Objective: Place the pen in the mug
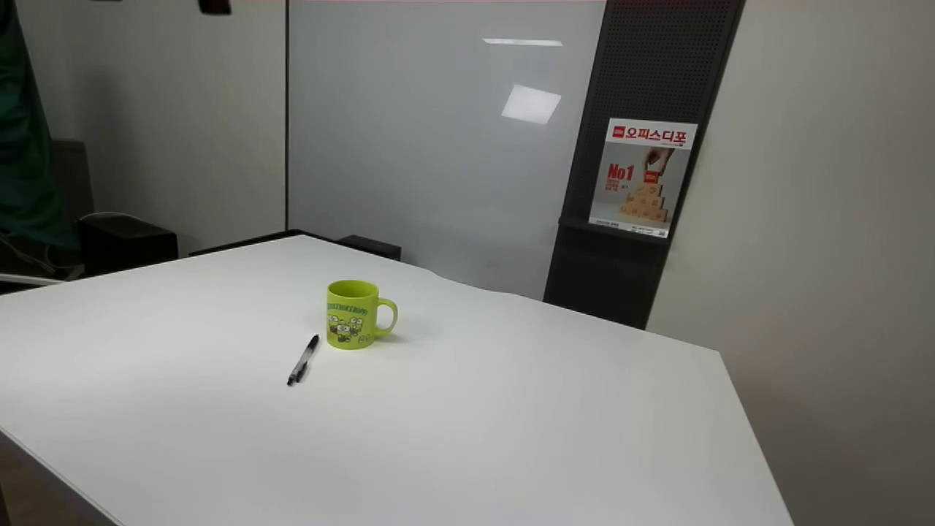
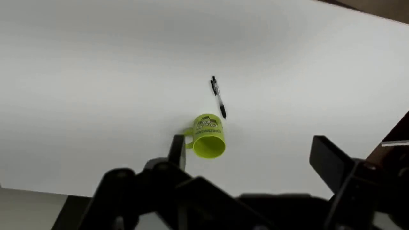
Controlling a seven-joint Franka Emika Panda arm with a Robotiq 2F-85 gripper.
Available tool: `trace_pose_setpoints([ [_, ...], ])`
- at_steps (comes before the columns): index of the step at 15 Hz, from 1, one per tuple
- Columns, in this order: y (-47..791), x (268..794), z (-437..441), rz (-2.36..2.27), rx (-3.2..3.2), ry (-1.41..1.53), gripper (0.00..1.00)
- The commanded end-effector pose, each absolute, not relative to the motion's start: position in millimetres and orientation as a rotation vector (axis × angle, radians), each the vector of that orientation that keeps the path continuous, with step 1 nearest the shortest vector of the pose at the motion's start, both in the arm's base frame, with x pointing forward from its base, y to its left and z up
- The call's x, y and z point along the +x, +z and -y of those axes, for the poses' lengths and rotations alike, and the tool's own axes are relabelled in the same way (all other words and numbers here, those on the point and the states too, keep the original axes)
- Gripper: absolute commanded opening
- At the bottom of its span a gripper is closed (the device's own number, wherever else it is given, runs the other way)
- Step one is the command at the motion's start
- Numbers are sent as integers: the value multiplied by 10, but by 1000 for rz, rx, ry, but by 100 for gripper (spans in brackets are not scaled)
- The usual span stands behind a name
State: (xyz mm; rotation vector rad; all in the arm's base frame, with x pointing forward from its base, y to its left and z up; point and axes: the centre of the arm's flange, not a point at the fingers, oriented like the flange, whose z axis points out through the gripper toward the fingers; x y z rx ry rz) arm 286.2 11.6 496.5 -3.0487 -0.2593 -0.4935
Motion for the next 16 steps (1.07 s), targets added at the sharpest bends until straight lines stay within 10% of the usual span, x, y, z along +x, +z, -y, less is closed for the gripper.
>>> trace_pose_setpoints([
  [1,4636,3341,-91,319,-3123,-522,100],
  [16,3392,4443,-511,686,-3171,-313,100],
])
